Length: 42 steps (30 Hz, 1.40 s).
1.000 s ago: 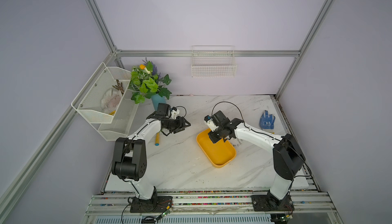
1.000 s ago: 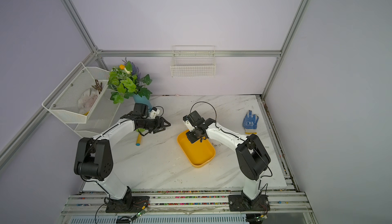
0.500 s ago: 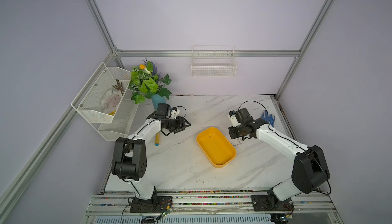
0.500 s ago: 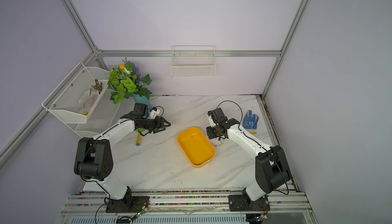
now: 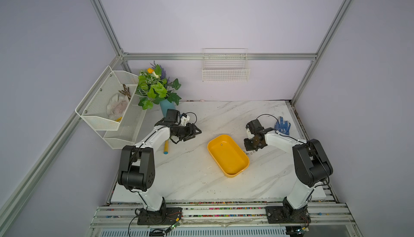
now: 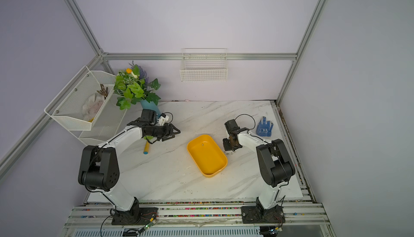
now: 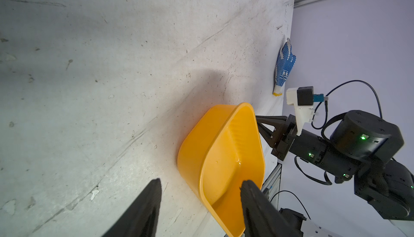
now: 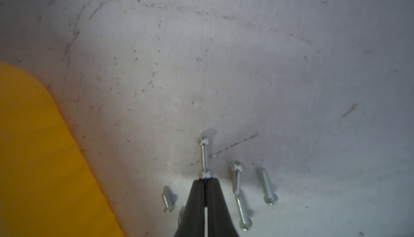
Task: Take out the screws from the storage box
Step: Place the screw at the center of the board.
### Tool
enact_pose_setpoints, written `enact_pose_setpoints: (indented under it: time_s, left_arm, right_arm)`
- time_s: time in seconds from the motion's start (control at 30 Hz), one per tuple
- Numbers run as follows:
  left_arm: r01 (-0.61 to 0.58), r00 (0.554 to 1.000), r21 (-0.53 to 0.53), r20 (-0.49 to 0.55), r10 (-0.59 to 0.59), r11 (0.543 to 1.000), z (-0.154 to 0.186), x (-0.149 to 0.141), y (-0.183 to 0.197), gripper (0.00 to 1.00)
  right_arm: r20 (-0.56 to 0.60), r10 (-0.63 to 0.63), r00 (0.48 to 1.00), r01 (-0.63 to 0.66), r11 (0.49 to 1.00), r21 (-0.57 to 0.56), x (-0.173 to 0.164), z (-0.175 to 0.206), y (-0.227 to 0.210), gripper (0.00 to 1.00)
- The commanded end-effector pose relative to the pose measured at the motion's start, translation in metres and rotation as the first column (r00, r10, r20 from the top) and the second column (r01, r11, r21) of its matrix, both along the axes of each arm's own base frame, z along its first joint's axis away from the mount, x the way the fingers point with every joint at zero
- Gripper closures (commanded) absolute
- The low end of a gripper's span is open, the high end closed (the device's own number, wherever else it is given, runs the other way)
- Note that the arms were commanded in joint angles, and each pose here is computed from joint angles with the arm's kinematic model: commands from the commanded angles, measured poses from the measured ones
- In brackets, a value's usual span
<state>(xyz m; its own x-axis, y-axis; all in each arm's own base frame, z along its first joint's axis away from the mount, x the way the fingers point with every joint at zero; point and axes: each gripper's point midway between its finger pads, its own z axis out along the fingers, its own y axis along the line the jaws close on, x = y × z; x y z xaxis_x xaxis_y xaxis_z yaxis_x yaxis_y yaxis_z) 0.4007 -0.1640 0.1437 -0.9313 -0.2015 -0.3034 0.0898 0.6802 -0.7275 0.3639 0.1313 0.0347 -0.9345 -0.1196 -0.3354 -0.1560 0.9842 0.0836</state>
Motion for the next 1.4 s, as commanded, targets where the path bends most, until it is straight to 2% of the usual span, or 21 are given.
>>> enact_pose_setpoints:
  time_s: [0.0, 0.37, 0.77, 1.13, 1.2, 1.33, 1.37]
  left_arm:
    - [0.014, 1.0, 0.005, 0.013, -0.014, 1.0, 0.005, -0.005, 0.002, 0.39]
    - [0.009, 1.0, -0.005, 0.012, -0.009, 1.0, 0.006, -0.005, 0.001, 0.39]
    - [0.009, 1.0, -0.005, 0.01, -0.009, 1.0, 0.006, -0.003, 0.001, 0.39]
    - [0.01, 1.0, -0.003, 0.018, -0.01, 1.0, 0.01, -0.003, 0.001, 0.38]
    - [0.012, 1.0, -0.002, 0.014, -0.012, 1.0, 0.008, -0.004, 0.001, 0.38]
    - [0.011, 1.0, -0.003, 0.017, -0.011, 1.0, 0.009, -0.003, 0.001, 0.38]
    - [0.011, 1.0, -0.003, 0.018, -0.011, 1.0, 0.01, -0.003, 0.001, 0.38]
  right_arm:
    - [0.064, -0.035, 0.997, 0.033, 0.999, 0.034, 0.015, 0.008, 0.003, 1.0]
    - [0.009, -0.039, 0.999, 0.039, 0.999, -0.028, 0.01, -0.018, -0.006, 1.0]
    - [0.09, -0.064, 0.994, 0.063, 0.998, 0.016, 0.016, 0.011, -0.003, 1.0]
    - [0.013, -0.098, 0.995, 0.098, 0.995, 0.008, 0.005, -0.006, -0.006, 1.0]
    - [0.022, -0.101, 0.995, 0.101, 0.995, 0.012, 0.006, -0.004, -0.006, 0.95]
    - [0.026, -0.101, 0.995, 0.101, 0.995, -0.001, 0.005, -0.001, -0.008, 0.78]
    - [0.023, -0.102, 0.995, 0.102, 0.995, -0.002, 0.004, -0.001, -0.009, 0.77]
